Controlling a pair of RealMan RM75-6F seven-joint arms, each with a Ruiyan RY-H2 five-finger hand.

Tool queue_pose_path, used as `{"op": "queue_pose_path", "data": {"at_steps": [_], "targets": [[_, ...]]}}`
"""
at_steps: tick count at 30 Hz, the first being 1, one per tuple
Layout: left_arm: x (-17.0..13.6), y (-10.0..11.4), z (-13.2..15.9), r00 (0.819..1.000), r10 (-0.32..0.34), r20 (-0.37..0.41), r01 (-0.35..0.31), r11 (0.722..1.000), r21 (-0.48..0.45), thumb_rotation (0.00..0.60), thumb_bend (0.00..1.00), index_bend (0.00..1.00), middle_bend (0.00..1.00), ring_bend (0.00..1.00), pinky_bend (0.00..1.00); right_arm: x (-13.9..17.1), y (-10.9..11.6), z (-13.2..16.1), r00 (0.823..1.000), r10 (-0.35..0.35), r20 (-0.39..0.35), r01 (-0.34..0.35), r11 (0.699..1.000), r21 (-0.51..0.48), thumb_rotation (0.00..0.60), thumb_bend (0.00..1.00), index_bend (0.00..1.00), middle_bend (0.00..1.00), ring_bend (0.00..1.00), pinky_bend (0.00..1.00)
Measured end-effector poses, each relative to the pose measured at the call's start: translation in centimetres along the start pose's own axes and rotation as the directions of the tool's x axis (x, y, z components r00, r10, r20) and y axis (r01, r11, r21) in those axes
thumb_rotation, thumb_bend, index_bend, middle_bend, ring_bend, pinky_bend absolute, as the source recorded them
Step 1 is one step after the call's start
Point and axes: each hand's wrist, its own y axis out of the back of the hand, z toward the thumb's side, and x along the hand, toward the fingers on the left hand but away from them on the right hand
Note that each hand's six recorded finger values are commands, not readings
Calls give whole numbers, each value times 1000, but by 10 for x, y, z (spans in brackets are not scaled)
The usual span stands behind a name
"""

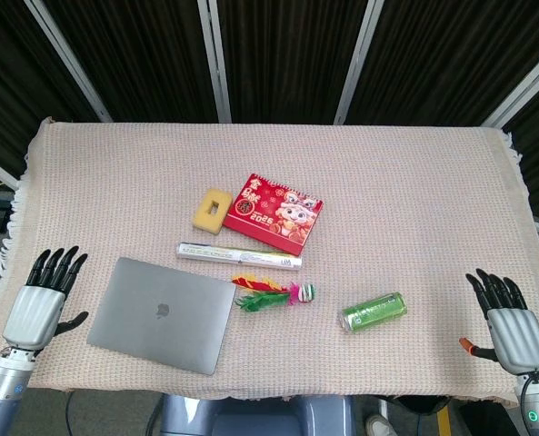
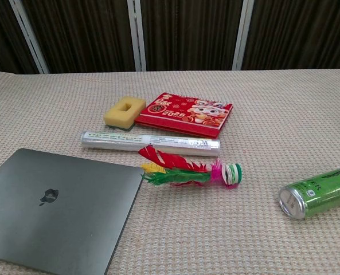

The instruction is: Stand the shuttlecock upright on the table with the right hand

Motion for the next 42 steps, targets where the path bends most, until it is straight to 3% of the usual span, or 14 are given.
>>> {"op": "queue_pose_path", "data": {"at_steps": [9,15,21,29,42], "targets": [[1,-3,-1,1000,-10,-5,10,1000,3,600,39,0,0,0,3,-2,-4,2,1000,11,-8,-11,1000,4,600,96,19,0,0,0],[4,-2,-3,1000,-9,-14,9,1000,-10,600,40,0,0,0,3,-12,-10,19,998,-1,-63,-1,1000,-25,600,110,162,0,0,0],[8,-6,-7,999,-32,-26,31,999,-24,600,39,0,0,0,3,-39,-12,65,978,-33,-207,21,998,-61,600,155,258,0,0,0],[14,-6,-14,998,-45,-52,43,998,-40,600,39,0,0,0,4,-69,-21,143,932,-4,-363,3,1000,-3,600,164,264,0,0,0],[29,-4,-39,989,-64,-131,51,993,-105,600,40,0,0,0,4,-109,-42,226,914,98,-393,-88,995,44,600,184,244,0,0,0]]}}
